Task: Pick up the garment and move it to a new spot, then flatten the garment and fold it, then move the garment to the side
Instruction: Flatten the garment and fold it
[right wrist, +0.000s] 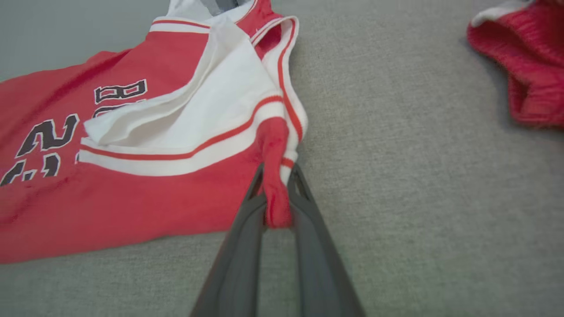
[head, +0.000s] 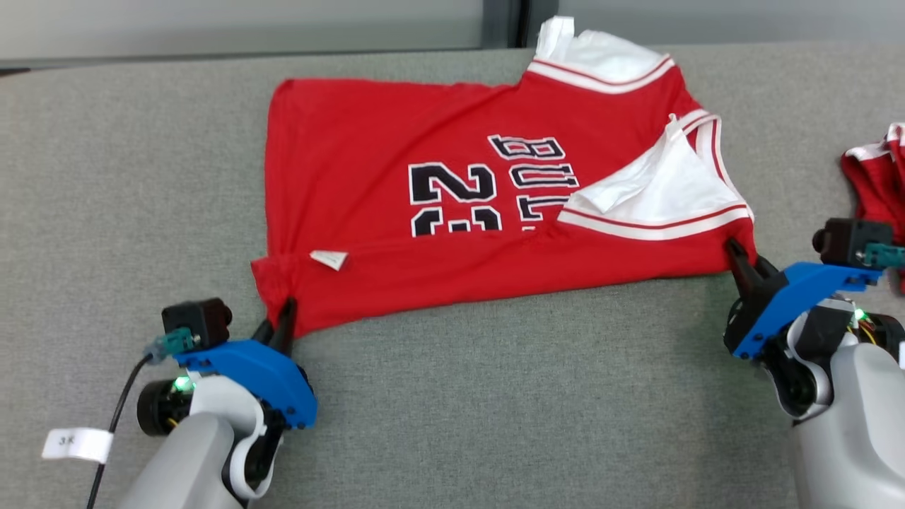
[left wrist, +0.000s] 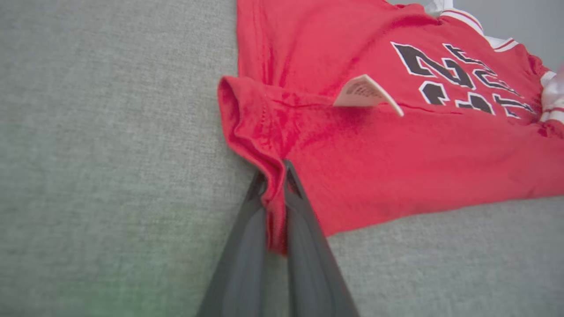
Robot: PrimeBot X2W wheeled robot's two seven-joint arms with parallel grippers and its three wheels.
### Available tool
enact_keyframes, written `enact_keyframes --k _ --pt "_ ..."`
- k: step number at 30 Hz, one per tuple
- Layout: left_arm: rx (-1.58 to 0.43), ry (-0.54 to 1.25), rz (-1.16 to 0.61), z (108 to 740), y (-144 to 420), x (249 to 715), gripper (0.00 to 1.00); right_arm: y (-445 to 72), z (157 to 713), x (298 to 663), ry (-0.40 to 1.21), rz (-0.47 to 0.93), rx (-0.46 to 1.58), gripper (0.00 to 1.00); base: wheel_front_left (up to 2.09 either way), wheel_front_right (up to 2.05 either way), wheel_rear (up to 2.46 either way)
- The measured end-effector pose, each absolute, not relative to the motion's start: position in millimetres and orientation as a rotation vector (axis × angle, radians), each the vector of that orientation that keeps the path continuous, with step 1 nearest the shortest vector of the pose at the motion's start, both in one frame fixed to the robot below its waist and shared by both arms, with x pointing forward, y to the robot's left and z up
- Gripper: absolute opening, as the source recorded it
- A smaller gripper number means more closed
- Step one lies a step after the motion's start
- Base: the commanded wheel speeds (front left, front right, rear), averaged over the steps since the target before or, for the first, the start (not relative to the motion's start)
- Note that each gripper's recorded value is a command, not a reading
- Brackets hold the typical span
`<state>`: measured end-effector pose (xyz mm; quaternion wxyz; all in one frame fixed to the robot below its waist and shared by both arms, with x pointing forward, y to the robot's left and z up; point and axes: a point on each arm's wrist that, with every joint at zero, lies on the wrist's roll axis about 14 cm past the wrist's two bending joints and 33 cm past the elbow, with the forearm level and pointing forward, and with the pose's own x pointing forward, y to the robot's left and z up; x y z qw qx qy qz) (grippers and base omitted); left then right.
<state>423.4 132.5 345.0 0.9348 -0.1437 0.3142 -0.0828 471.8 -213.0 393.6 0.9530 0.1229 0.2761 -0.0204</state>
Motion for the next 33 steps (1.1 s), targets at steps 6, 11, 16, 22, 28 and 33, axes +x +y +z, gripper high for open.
enact_keyframes --k 6,11,16,22,28,33 --pt "-0.325 0.627 -0.171 362.8 134.9 405.8 0.0 -218.6 414.9 449.1 0.528 -0.044 0.263 0.0 0.0 0.0 0.0" --pt "-0.326 0.629 -0.175 376.4 137.3 386.0 0.0 -224.2 421.2 415.7 0.549 -0.058 0.28 0.0 0.0 0.0 0.0" --pt "-0.311 0.714 -0.178 369.3 134.7 350.4 0.0 -230.8 416.9 380.4 0.584 -0.089 0.311 0.0 0.0 0.0 0.0" --pt "-0.354 0.787 -0.157 362.5 131.1 321.5 0.0 -237.6 407.7 356.4 0.616 -0.118 0.352 0.0 0.0 0.0 0.0" --pt "-0.353 0.792 -0.161 365.5 129.6 320.6 1.0 -244.2 407.4 353.8 0.617 -0.138 0.337 1.0 0.0 0.0 0.0" --pt "-0.301 0.754 -0.204 377.7 133.0 343.7 1.0 -243.0 435.3 382.4 0.555 -0.112 0.257 1.0 0.0 0.0 0.0"
